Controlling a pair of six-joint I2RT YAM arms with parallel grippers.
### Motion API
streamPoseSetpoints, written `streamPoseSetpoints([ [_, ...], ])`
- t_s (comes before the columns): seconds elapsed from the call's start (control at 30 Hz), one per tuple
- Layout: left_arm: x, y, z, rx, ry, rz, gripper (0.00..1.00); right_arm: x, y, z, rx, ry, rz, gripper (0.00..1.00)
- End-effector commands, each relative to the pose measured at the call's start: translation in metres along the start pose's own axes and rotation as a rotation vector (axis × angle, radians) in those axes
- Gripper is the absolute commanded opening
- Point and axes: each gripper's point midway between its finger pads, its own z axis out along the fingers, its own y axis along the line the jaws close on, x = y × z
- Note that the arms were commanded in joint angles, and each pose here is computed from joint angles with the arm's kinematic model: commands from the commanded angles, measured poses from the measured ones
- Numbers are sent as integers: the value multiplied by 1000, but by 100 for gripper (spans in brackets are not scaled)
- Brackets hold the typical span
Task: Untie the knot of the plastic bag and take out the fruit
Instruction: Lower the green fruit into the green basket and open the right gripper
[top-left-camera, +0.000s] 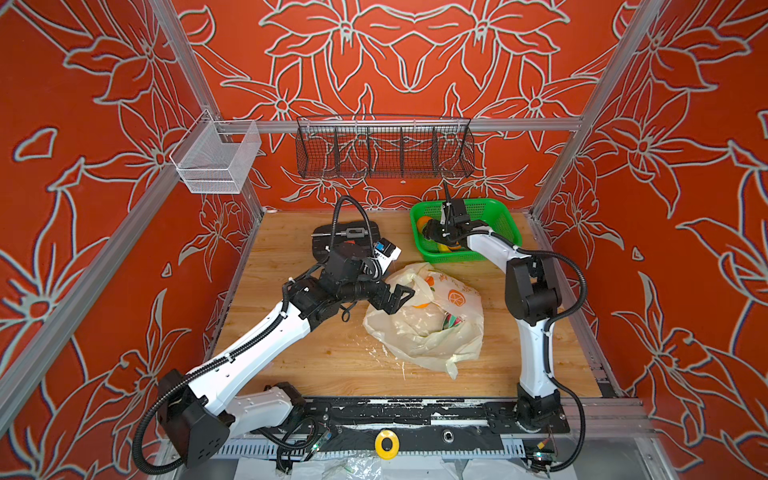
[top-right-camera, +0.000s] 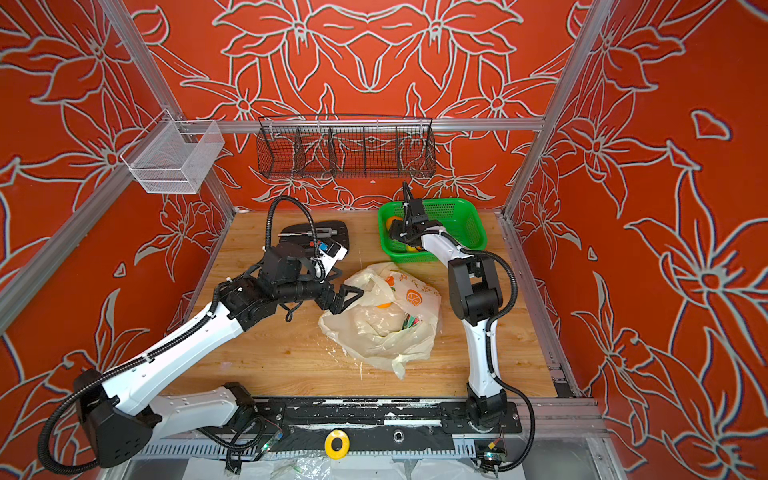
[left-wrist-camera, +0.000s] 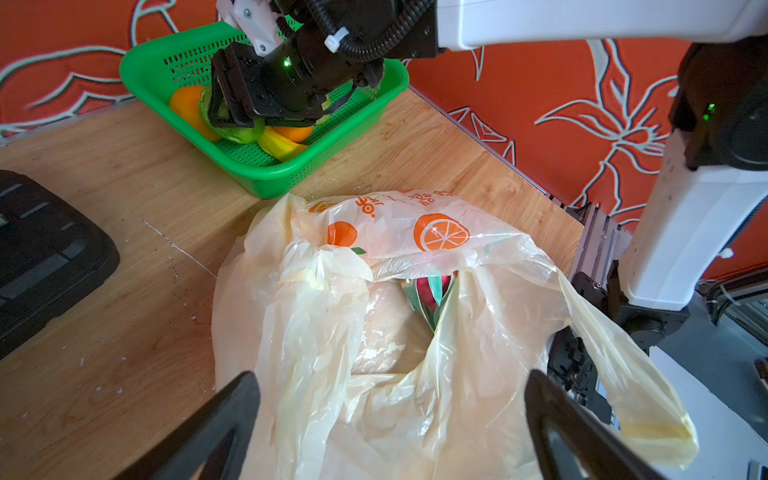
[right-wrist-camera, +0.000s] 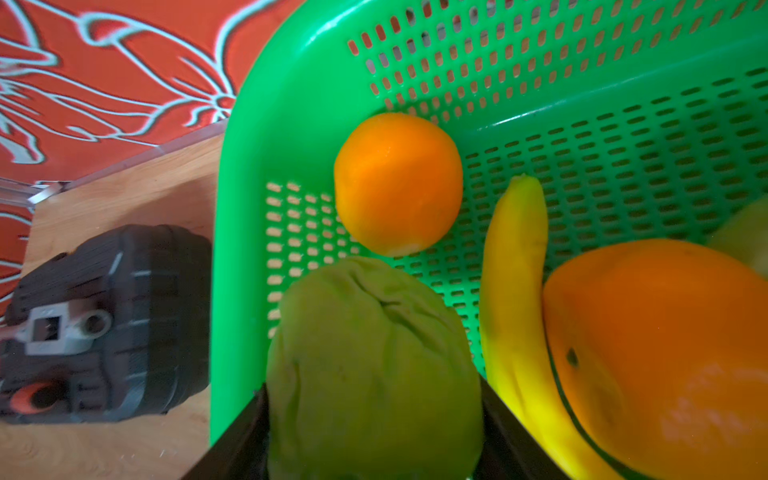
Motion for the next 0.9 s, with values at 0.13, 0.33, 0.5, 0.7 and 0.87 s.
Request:
streamPoseSetpoints([
  [0.13,-1,2,2,-3,-1,19,98,3,-10,16,49,35,17,63],
  [0.33,3,11,8,-43,28,-3,98,-3,-5,0,47,35,-9,78],
  [0.5,5,15,11,-63,56,-12,98,-20,3,-32,53,-10,-43,85],
  [0.7,11,24,17,-105,102,-37,98,-38,23,-93,-8,-111,-74,86],
  [0.87,18,31,26,-130,156,-62,99,-35,46,-154,-97,-173,-114,86],
])
